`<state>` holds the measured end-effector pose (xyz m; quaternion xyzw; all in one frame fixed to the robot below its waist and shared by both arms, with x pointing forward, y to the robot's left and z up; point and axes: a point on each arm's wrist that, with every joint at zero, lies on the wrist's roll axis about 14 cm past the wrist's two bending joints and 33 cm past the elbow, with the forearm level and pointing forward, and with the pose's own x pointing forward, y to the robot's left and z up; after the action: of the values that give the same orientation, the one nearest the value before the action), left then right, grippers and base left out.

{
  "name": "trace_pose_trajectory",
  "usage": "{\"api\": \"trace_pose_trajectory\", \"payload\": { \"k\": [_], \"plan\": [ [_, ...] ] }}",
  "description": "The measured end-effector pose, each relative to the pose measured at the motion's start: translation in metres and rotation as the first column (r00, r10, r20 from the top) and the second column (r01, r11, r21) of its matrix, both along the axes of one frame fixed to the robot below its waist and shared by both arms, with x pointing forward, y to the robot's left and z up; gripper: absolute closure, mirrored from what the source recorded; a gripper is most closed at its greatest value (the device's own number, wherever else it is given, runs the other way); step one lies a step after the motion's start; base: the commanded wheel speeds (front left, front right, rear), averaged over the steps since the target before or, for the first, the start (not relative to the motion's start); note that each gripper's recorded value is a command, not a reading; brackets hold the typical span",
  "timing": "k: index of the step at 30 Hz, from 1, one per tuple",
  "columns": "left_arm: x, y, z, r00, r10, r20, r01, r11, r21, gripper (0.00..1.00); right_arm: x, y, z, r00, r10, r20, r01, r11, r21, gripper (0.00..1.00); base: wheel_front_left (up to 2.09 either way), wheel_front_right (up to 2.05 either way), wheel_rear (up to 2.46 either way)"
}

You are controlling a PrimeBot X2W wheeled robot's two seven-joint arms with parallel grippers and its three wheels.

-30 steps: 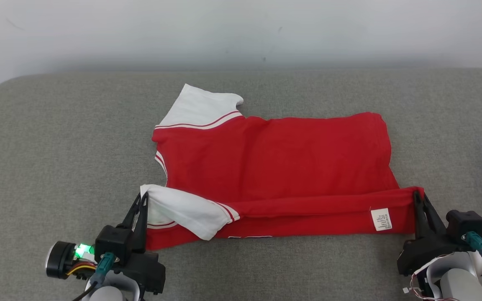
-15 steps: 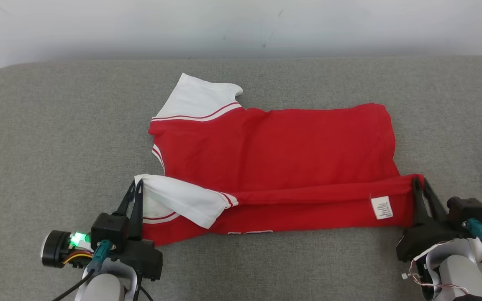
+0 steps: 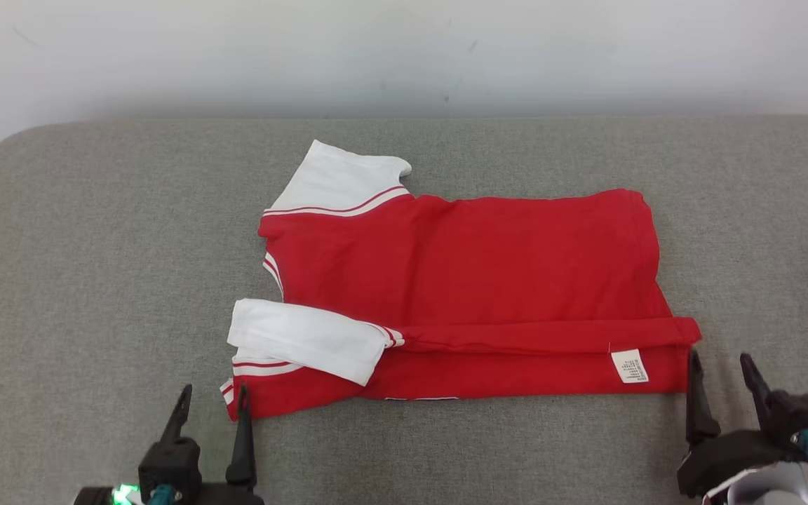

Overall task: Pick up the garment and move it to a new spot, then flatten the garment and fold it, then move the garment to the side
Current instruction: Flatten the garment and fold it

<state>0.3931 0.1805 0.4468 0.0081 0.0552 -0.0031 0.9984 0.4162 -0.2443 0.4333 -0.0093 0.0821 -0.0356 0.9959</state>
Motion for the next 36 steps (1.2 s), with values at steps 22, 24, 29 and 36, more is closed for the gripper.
{"api": "trace_pose_trajectory", "payload": {
  "k": [22, 24, 29, 36],
  "plan": [
    [-0.007, -0.006, -0.028, 0.997, 0.002, -0.083, -0.005, 0.999, -0.042, 0.0, -0.009, 0.021, -0.06, 0.982, 0.048, -0.182, -0.036, 0.997, 0.069, 1.0, 0.0, 0.0, 0.0],
    [-0.007, -0.006, -0.029, 0.996, 0.002, -0.087, -0.006, 0.999, -0.046, 0.0, -0.008, 0.023, -0.061, 0.982, 0.055, -0.183, -0.041, 0.996, 0.076, 1.0, 0.0, 0.0, 0.0],
    [-0.007, -0.009, -0.031, 0.996, -0.001, -0.092, -0.005, 0.998, -0.061, 0.0, -0.005, 0.021, -0.054, 0.986, 0.053, -0.159, -0.041, 0.996, 0.078, 1.0, 0.0, 0.0, 0.0],
    [-0.009, -0.016, -0.043, 0.991, -0.013, -0.131, 0.0, 0.995, -0.099, 0.0, 0.001, 0.02, -0.044, 0.991, 0.052, -0.122, -0.042, 0.996, 0.081, 1.0, 0.0, 0.0, 0.0]
  ]
}}
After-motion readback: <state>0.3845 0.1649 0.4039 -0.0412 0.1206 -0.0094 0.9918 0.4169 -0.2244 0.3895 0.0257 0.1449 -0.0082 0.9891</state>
